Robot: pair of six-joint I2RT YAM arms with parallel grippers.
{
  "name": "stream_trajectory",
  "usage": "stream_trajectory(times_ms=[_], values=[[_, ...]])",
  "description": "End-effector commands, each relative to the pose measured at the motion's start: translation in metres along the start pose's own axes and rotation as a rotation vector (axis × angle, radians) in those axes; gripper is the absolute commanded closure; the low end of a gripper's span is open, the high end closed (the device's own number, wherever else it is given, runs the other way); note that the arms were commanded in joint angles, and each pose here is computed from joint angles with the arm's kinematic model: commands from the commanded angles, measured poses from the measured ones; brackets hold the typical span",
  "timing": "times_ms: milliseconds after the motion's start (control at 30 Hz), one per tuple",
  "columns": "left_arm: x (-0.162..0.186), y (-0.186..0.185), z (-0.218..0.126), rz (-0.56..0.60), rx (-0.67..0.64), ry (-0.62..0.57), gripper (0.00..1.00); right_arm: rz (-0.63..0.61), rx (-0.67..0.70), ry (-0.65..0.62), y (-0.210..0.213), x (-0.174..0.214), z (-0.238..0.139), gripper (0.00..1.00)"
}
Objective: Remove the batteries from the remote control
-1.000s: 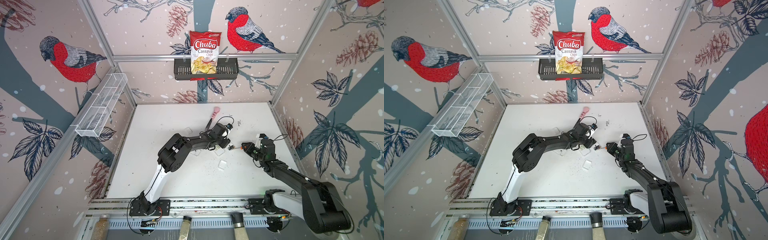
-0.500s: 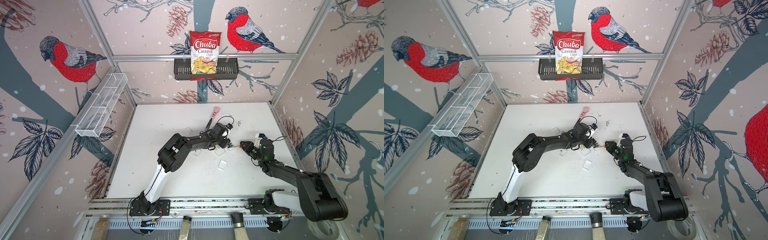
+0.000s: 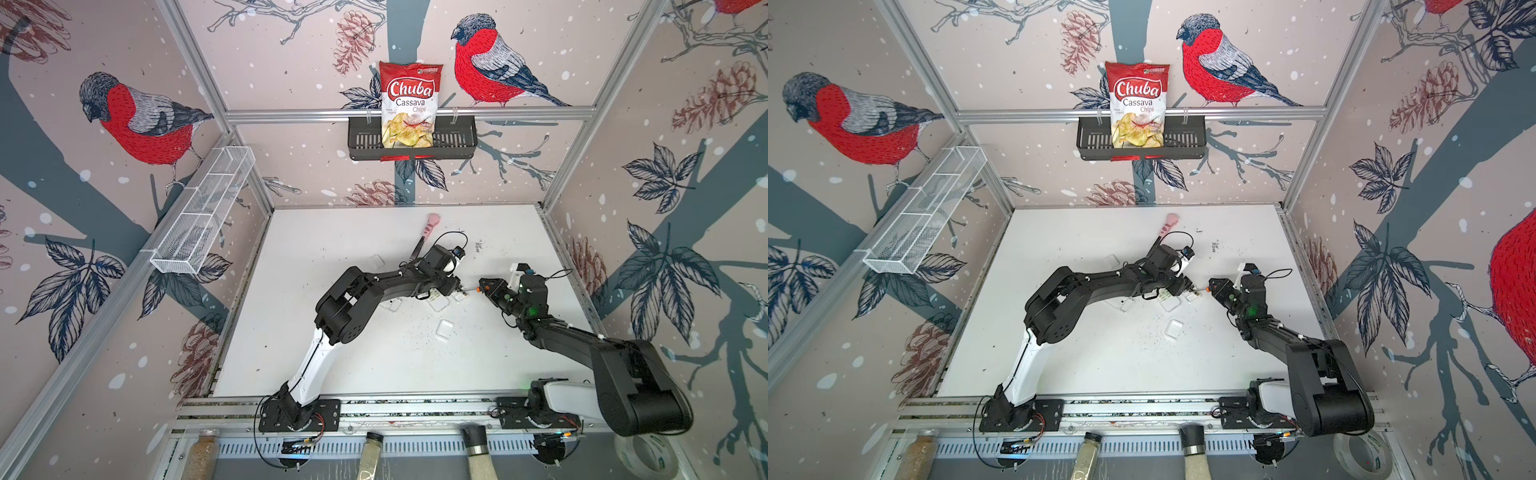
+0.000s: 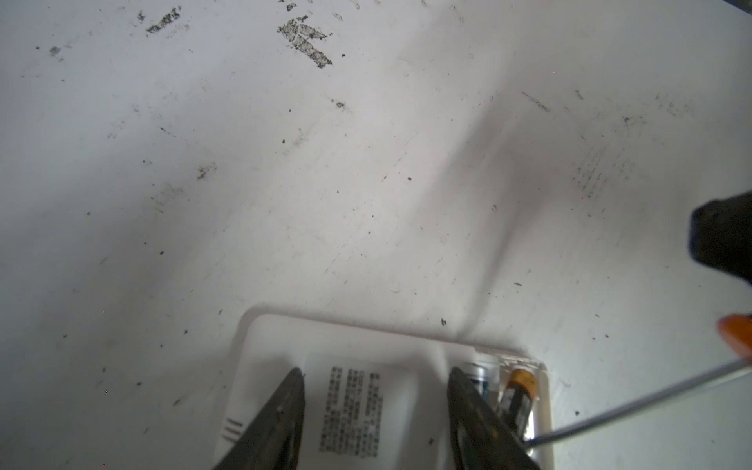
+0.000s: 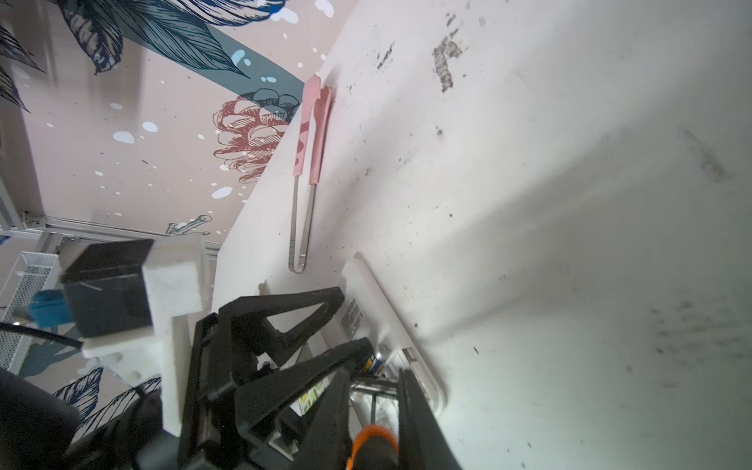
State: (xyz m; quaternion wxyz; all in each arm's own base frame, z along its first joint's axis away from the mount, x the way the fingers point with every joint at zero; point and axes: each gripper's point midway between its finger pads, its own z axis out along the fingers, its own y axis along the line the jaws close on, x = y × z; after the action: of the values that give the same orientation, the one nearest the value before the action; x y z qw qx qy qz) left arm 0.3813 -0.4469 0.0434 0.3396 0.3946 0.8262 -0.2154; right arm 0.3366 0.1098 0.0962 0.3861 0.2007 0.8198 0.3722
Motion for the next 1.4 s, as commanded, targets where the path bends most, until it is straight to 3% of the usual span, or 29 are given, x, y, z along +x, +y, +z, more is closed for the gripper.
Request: stream_trajectory(times_ms=[0, 633, 1367], values=[[0.024, 0.004, -0.002, -0.025, -0.010, 0.096, 0.43, -0.026, -0.023, -0.031, 0.010, -0.012, 0.000, 1.00], [0.015, 0.020, -0.018, -0.071, -0.014, 0.057, 0.43, -0.029, 0.060, -0.031, -0.017, -0.008, -0.009, 1.00], [0.001, 0.033, -0.041, -0.070, -0.065, 0.023, 0.43, -0.087, 0.064, -0.021, -0.009, -0.004, -0.034, 1.00]])
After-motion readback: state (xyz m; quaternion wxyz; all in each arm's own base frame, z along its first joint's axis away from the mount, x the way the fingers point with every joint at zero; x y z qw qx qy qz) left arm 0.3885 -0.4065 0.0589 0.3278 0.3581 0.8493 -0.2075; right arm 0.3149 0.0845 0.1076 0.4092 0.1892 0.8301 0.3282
